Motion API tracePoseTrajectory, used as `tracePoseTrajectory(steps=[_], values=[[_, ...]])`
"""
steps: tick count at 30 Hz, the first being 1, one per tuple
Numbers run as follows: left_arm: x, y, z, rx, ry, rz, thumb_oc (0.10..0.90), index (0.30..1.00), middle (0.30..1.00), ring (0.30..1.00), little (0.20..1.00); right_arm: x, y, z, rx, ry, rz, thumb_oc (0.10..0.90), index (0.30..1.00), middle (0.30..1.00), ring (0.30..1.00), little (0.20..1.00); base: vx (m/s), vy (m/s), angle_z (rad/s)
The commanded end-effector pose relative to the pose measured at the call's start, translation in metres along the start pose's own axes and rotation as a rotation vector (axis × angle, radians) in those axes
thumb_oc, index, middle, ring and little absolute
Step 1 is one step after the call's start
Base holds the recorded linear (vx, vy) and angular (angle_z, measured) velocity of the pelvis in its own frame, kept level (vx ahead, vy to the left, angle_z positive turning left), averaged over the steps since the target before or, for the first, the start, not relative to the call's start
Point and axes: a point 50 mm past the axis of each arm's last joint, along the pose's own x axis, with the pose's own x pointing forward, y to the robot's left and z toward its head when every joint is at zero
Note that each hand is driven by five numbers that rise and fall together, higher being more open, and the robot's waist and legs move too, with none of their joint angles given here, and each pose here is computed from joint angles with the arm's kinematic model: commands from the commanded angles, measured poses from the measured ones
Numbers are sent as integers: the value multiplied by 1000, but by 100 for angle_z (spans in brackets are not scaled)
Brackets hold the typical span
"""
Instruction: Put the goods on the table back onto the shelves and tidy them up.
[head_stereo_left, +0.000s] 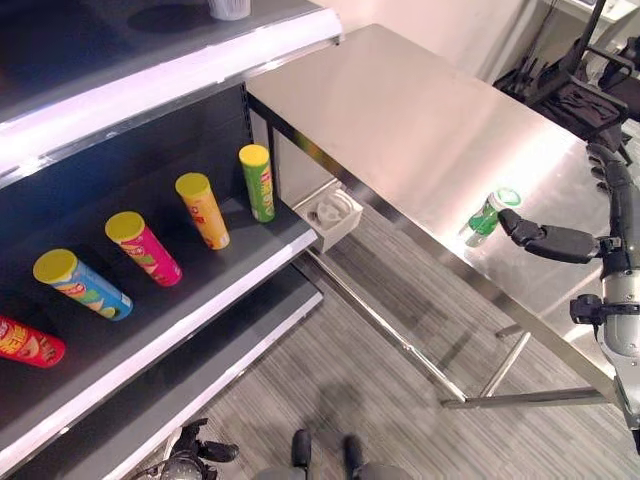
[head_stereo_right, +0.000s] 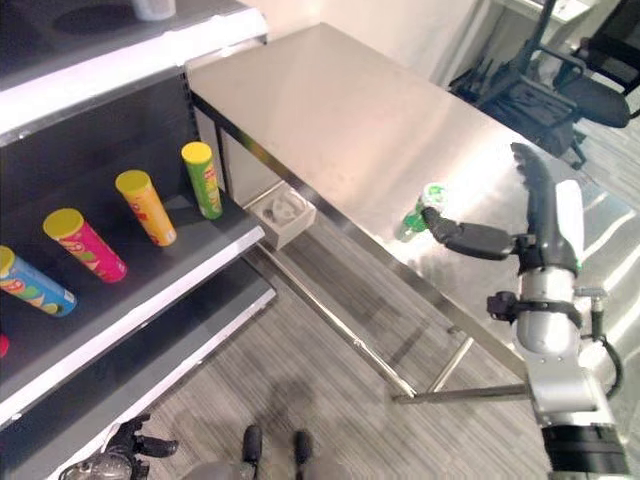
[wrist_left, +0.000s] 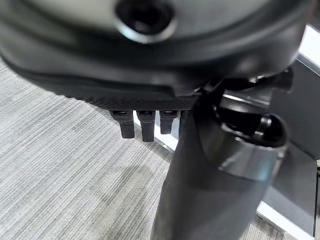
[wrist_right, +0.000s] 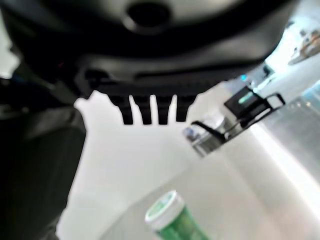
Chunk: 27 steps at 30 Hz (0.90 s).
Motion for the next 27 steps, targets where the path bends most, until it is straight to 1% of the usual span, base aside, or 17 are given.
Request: tracePoseTrajectory(steps=[1,5,6,13,19,24,27], values=[[-5,11,-23,32,32,30,800,900,900,900,900,18,-48,33,56,-168,-200,800,900,900,900,900,62,-49,44],[-7,8,-28,30,48,20,800,900,900,900,900,14,-46,25,68,-136,-182,800,900,900,900,900,90,-104,45],[-9,4,-34,29,69,6,800,900,900,900,900,12,-44,22,55,-121,-150,800,900,900,900,900,54,-88,13],[-12,-1,-44,48,97,-17,800,900,900,900,900,2,-43,11,47,-76,-127,800,900,900,900,900,59,-75,5],[-14,-4,-46,54,98,-31,800,900,900,900,900,-7,-26,-1,81,-21,-31,800,900,900,900,900,28,-30,14],[-15,-7,-46,52,91,-43,800,900,900,900,900,-17,-18,-13,88,31,-10,800,900,900,900,900,3,-4,2],[-15,-7,-47,50,91,-42,800,900,900,900,900,-18,-14,-16,88,46,-14,800,900,900,900,900,7,-5,1]])
